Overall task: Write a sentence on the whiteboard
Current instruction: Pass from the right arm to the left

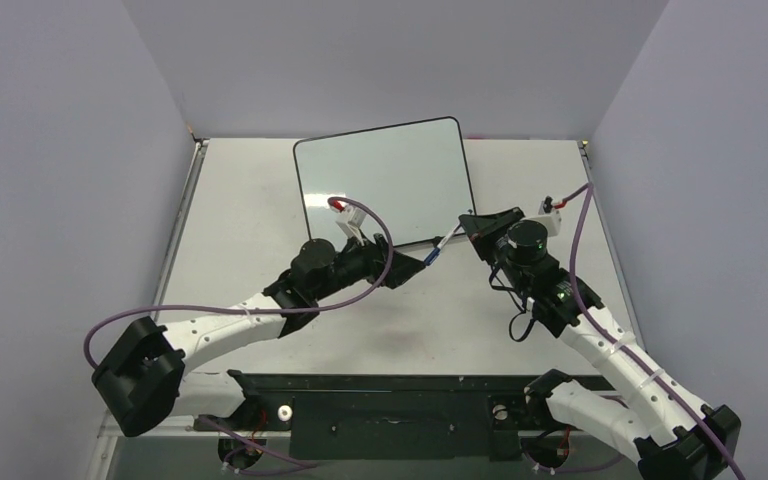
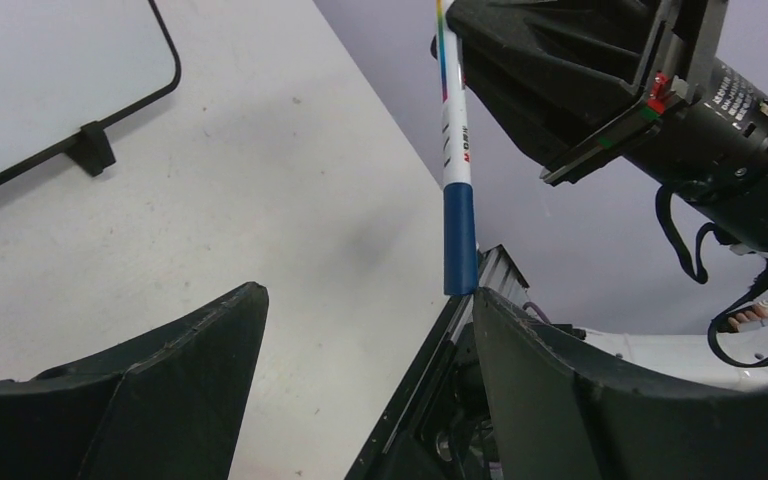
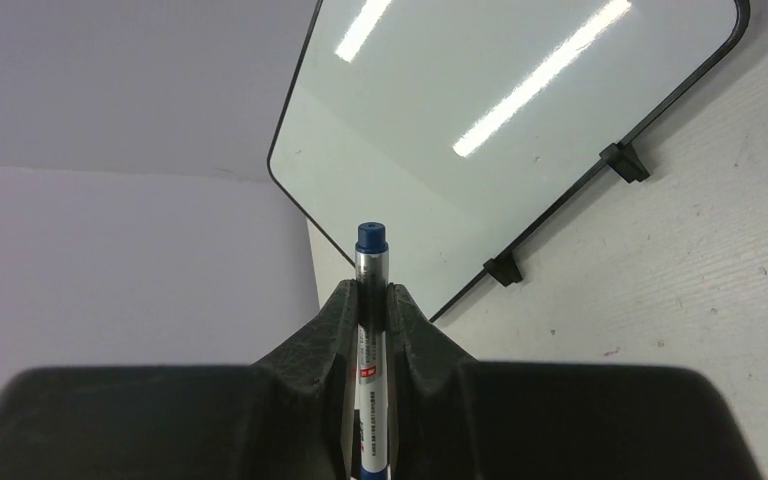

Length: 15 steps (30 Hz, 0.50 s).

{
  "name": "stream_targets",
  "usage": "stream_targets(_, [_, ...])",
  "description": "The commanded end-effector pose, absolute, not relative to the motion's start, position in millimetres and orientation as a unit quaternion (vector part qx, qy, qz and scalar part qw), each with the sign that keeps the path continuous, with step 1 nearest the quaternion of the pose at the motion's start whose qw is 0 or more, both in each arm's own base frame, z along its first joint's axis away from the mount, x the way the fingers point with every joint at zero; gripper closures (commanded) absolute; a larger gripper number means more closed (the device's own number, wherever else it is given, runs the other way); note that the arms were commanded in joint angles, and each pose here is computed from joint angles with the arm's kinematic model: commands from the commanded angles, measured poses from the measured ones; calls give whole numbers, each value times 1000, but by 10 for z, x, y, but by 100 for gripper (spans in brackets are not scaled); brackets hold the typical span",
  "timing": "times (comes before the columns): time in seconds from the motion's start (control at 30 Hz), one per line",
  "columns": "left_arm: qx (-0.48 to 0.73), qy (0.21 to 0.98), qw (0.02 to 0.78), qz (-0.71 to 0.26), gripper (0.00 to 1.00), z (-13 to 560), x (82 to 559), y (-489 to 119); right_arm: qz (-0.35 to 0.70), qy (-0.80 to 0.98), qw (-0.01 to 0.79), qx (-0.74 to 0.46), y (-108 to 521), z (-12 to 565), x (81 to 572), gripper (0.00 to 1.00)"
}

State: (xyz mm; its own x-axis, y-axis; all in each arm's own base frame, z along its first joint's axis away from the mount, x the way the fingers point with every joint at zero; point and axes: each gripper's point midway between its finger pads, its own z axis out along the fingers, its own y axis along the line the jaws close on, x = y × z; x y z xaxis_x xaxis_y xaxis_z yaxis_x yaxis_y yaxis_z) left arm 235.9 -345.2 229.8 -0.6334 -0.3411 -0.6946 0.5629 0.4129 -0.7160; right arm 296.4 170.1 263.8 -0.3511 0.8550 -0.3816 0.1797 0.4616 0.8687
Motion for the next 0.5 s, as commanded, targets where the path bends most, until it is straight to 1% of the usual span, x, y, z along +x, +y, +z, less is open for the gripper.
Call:
stream_targets(0.0, [80,654,461,-594,27,2884,2374,-3610,408,706,451,363,1725,2793,2976,100])
stream_targets(0.27, [97,647,457,-603,31,2972,2283,-3653,405,701,455,371,1669,2791,2999,100])
stream_targets(0.47, [89,650,469,-591,31,2925,2290,-3564,408,698,456,372,1650,2803,2999,100])
